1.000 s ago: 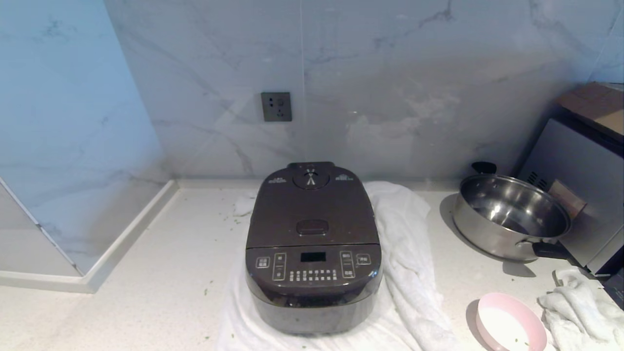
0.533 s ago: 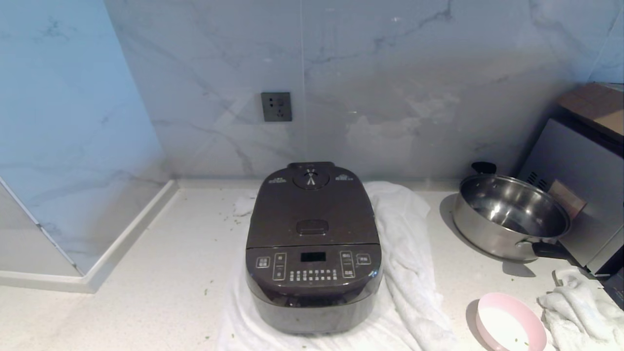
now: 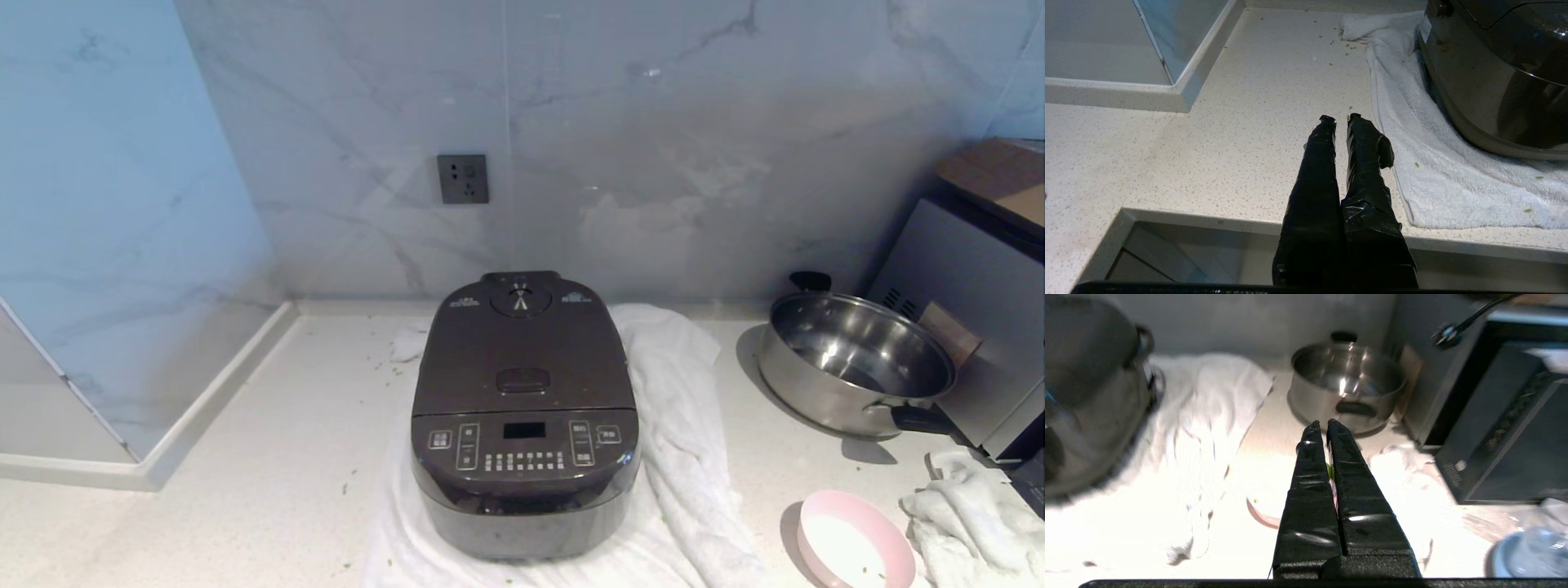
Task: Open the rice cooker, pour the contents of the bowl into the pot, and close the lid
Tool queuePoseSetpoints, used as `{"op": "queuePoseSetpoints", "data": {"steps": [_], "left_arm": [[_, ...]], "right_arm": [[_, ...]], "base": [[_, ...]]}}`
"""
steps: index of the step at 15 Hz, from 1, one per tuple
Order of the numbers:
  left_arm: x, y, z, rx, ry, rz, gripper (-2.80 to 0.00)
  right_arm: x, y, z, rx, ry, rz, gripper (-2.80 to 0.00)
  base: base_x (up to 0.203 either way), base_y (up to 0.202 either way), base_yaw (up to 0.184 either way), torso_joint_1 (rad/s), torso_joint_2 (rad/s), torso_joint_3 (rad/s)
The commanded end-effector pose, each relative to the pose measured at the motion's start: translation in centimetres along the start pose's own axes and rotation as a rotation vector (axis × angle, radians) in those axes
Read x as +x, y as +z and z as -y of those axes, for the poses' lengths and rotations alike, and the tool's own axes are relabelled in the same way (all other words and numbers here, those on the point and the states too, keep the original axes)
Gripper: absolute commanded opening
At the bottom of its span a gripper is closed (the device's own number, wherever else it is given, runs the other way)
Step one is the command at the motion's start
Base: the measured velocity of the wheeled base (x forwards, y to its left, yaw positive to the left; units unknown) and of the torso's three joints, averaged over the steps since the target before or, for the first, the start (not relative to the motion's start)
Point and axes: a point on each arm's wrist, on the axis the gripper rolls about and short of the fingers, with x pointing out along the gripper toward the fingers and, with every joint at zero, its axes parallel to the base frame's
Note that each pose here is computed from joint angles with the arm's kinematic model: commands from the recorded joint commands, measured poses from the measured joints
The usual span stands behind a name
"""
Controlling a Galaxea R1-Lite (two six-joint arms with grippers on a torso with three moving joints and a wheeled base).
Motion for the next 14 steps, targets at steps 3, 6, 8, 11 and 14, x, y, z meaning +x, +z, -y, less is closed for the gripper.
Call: {"op": "queuePoseSetpoints", "data": {"steps": [3,6,8,11,14], "left_arm": [[0.0,0.0,0.0,-0.001,0.001,-0.002,-2.80],[0.0,0.0,0.0,-0.001,0.000,-0.002,-2.80],[0.0,0.0,0.0,-0.001,0.001,-0.002,-2.80],[0.0,0.0,0.0,-0.001,0.001,-0.002,-2.80],[0.0,0.0,0.0,-0.001,0.001,-0.002,-2.80]], "right_arm": [[3.3,-5.4,-1.1,-0.064,0.075,0.039,-2.80],[3.2,-6.0,-1.3,-0.035,0.167,-0.028,-2.80],[3.2,-5.9,-1.3,-0.024,0.166,-0.027,-2.80],[3.2,-5.9,-1.3,-0.012,0.163,-0.027,-2.80],[3.2,-5.9,-1.3,0.004,0.163,-0.028,-2.80]], "base": [[0.000,0.000,0.000,0.000,0.00,0.000],[0.000,0.000,0.000,0.000,0.00,0.000],[0.000,0.000,0.000,0.000,0.00,0.000],[0.000,0.000,0.000,0.000,0.00,0.000],[0.000,0.000,0.000,0.000,0.00,0.000]]}}
